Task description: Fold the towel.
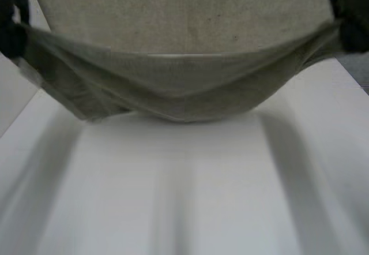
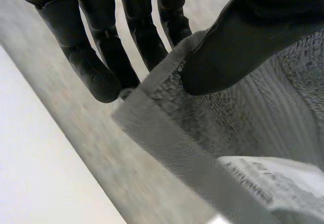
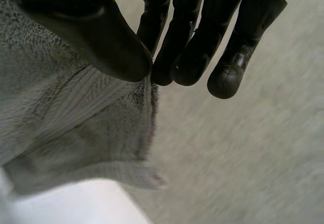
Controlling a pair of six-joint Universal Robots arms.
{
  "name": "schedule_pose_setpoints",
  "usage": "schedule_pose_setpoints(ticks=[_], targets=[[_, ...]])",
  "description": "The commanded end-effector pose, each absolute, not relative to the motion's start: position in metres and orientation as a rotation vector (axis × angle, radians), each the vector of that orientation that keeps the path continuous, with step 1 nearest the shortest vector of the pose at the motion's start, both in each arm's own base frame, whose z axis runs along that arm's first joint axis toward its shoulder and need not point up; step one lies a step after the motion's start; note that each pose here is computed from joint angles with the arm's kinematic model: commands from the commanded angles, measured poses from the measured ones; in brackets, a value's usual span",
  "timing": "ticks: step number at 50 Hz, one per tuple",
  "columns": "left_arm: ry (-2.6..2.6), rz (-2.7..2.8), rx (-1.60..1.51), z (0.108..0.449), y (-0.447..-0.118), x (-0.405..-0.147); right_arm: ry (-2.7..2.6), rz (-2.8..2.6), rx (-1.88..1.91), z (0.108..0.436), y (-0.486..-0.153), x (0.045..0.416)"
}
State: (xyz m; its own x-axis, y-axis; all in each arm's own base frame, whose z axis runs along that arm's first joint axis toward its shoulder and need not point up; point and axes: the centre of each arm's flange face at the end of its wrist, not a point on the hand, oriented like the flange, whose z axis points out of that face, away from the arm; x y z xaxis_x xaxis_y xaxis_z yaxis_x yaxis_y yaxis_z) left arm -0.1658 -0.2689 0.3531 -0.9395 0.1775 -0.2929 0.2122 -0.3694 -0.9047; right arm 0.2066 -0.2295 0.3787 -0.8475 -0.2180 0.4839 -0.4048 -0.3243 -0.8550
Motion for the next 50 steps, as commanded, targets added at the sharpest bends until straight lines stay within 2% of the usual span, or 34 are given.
schedule_pose_setpoints(ticks=[1, 6, 8, 9, 11, 14, 16, 17, 19, 22, 24, 28, 30, 31, 32, 33, 35, 36, 38, 40, 44, 46, 47, 49, 50], targets=[[1.706, -2.619, 0.463, 0.393, -0.248, -0.159, -1.691, 2.327, 0.839, 0.423, -0.215, 0.193], [1.780, -2.576, 0.459, 0.393, -0.249, -0.158, -1.738, 2.189, 0.966, 0.416, -0.220, 0.191], [1.902, -2.494, 0.465, 0.376, -0.263, -0.158, -1.801, 2.052, 1.083, 0.395, -0.232, 0.195], [1.903, -2.493, 0.465, 0.375, -0.263, -0.158, -1.801, 2.052, 1.083, 0.395, -0.232, 0.195], [2.042, -2.383, 0.481, 0.352, -0.282, -0.158, -1.835, 1.952, 1.166, 0.379, -0.244, 0.200], [2.099, -2.330, 0.505, 0.340, -0.291, -0.161, -1.876, 1.906, 1.208, 0.363, -0.259, 0.210], [2.195, -2.202, 0.584, 0.312, -0.311, -0.168, -1.897, 1.884, 1.221, 0.355, -0.267, 0.215], [2.196, -2.202, 0.585, 0.312, -0.311, -0.168, -1.898, 1.884, 1.222, 0.355, -0.268, 0.215], [2.234, -2.108, 0.715, 0.286, -0.330, -0.187, -1.940, 1.826, 1.252, 0.335, -0.283, 0.229], [2.234, -2.017, 0.769, 0.266, -0.350, -0.196, -1.924, 1.810, 1.256, 0.321, -0.298, 0.244], [2.200, -2.000, 0.777, 0.264, -0.359, -0.200, -1.884, 1.831, 1.246, 0.317, -0.307, 0.252], [2.095, -2.035, 0.763, 0.276, -0.376, -0.206, -1.726, 1.932, 1.179, 0.328, -0.325, 0.267], [1.954, -2.175, 0.674, 0.313, -0.387, -0.209, -1.494, 2.066, 1.022, 0.357, -0.339, 0.275], [1.953, -2.176, 0.674, 0.313, -0.387, -0.209, -1.492, 2.067, 1.021, 0.357, -0.339, 0.276], [1.881, -2.280, 0.593, 0.334, -0.391, -0.210, -1.355, 2.137, 0.919, 0.375, -0.344, 0.278], [1.880, -2.281, 0.592, 0.334, -0.391, -0.210, -1.353, 2.137, 0.918, 0.375, -0.344, 0.278], [1.736, -2.538, 0.388, 0.378, -0.388, -0.208, -1.112, 2.242, 0.763, 0.404, -0.344, 0.279], [1.735, -2.539, 0.387, 0.378, -0.388, -0.208, -1.111, 2.242, 0.762, 0.404, -0.344, 0.279], [1.581, -2.752, 0.246, 0.421, -0.373, -0.199, -0.957, 2.300, 0.657, 0.431, -0.328, 0.272], [1.548, -2.789, 0.225, 0.430, -0.368, -0.194, -0.941, 2.307, 0.644, 0.437, -0.320, 0.268], [1.572, -2.746, 0.217, 0.424, -0.374, -0.182, -0.977, 2.285, 0.671, 0.430, -0.318, 0.267], [1.666, -2.685, 0.241, 0.402, -0.382, -0.179, -1.067, 2.230, 0.746, 0.411, -0.320, 0.267], [1.666, -2.684, 0.241, 0.402, -0.382, -0.179, -1.067, 2.230, 0.746, 0.411, -0.320, 0.267], [1.774, -2.628, 0.278, 0.375, -0.384, -0.182, -1.202, 2.146, 0.864, 0.382, -0.319, 0.268], [1.774, -2.628, 0.279, 0.375, -0.384, -0.182, -1.203, 2.145, 0.864, 0.382, -0.319, 0.268]])
